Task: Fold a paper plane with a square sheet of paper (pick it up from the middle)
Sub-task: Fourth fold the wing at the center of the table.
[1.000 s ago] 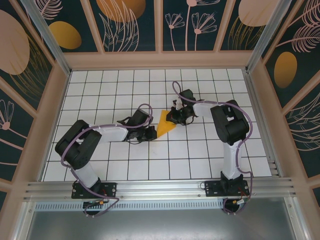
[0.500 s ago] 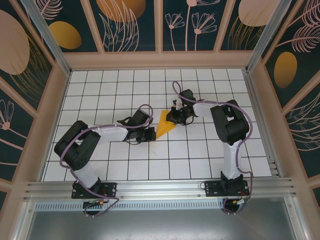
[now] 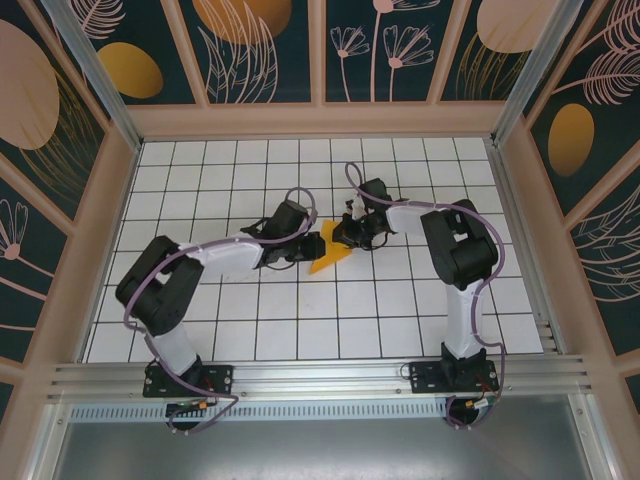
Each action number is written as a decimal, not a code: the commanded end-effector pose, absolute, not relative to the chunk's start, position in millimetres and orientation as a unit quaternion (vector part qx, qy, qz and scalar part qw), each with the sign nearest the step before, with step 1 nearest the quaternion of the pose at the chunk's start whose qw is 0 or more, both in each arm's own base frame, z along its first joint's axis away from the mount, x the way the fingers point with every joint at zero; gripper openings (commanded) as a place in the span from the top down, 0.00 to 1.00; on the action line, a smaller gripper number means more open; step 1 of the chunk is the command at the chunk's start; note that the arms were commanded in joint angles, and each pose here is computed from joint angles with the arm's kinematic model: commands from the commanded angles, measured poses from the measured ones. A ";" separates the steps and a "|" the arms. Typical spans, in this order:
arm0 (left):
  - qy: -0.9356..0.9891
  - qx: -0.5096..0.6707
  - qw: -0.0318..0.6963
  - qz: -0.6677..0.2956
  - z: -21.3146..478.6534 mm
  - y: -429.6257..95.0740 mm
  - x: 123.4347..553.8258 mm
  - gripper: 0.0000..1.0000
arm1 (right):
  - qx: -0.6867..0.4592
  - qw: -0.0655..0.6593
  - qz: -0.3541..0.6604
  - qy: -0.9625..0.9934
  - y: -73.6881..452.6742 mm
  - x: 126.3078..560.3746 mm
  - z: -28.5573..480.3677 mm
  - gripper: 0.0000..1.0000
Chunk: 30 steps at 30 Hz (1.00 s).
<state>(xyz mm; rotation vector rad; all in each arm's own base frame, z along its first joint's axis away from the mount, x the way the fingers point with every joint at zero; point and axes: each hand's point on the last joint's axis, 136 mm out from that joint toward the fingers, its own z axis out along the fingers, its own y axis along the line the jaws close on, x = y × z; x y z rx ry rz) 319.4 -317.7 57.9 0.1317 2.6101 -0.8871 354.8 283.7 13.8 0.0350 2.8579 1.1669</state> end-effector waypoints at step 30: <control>0.951 0.072 0.083 -0.288 -17.3 -288.8 255.4 0.90 | 0.049 -0.040 0.259 0.964 245.7 322.4 -65.2 0.99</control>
